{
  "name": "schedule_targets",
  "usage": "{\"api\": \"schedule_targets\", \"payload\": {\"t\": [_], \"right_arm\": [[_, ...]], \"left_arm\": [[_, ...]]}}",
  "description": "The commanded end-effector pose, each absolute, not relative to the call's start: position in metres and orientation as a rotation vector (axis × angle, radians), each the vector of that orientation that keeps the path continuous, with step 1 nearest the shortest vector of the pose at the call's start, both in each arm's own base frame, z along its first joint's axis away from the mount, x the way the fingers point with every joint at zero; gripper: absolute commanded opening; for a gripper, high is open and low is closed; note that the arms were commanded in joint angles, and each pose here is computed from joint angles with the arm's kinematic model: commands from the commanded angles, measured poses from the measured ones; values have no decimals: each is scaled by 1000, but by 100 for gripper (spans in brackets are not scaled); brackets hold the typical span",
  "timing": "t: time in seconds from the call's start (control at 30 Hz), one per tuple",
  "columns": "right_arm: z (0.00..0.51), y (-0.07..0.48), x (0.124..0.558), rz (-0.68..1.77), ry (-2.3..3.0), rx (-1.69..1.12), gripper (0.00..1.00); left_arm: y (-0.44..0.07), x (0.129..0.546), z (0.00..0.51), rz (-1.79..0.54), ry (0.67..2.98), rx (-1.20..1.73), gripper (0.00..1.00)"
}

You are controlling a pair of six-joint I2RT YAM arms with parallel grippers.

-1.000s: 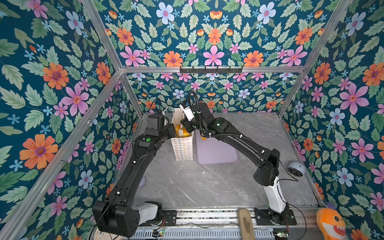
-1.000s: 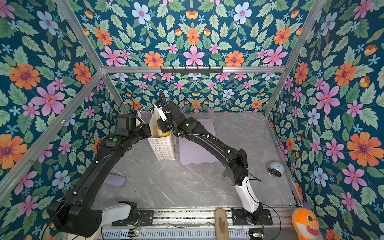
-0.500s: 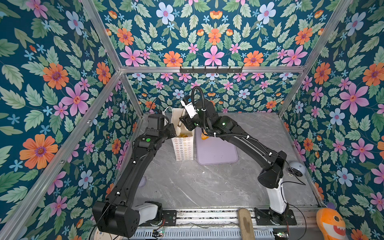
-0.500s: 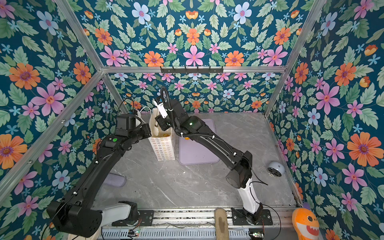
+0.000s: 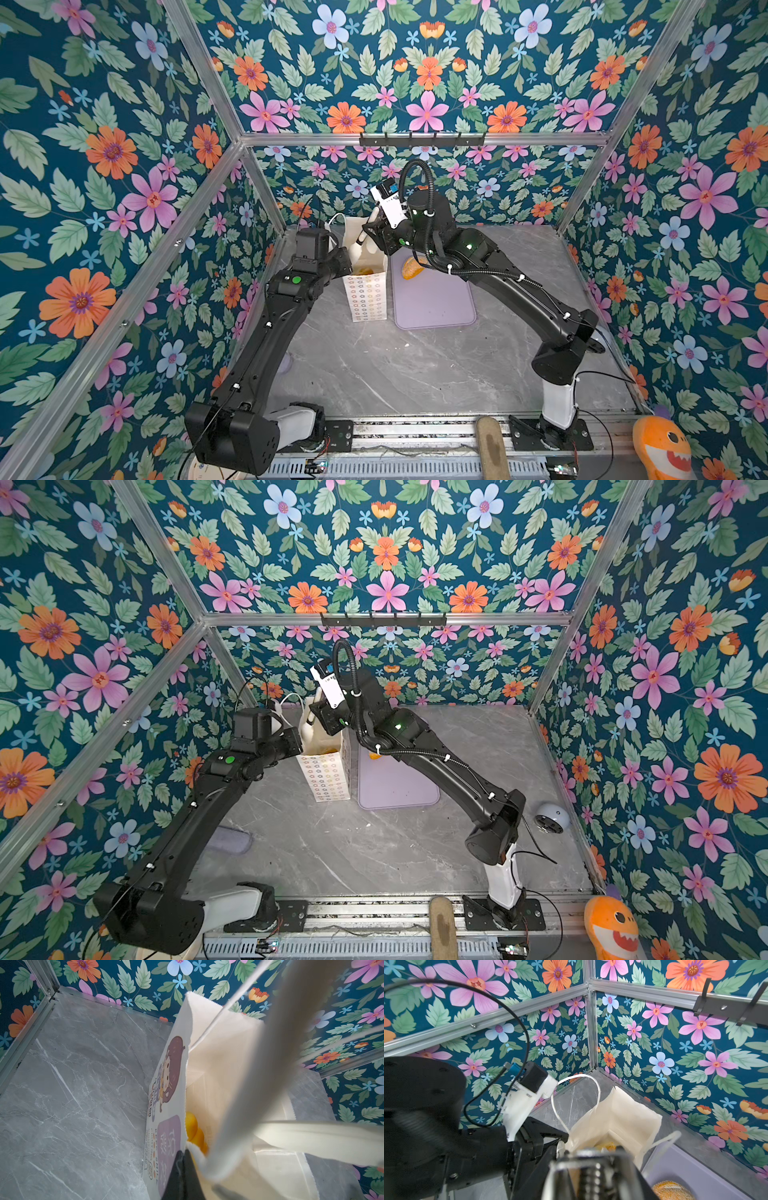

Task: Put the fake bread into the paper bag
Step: 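Open the tongs inside the bag and raise them out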

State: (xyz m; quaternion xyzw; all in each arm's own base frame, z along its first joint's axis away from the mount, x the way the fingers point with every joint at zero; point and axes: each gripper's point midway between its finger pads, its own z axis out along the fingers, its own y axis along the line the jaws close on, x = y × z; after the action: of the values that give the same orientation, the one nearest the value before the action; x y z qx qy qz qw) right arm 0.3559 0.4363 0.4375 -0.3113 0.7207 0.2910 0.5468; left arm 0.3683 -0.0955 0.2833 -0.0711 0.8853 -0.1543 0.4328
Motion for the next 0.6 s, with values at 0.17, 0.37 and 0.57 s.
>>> {"api": "schedule_targets", "payload": {"t": [0.17, 0.37, 0.57], "right_arm": [[511, 415, 329, 772, 1516, -699, 42], [543, 387, 309, 756, 1428, -678, 42], [566, 341, 299, 691, 1372, -601, 42]], "left_arm": [[-94, 368, 287, -379, 2194, -170, 0], [-94, 368, 286, -379, 2195, -171, 0], [-94, 367, 288, -381, 2191, -171, 0]]}}
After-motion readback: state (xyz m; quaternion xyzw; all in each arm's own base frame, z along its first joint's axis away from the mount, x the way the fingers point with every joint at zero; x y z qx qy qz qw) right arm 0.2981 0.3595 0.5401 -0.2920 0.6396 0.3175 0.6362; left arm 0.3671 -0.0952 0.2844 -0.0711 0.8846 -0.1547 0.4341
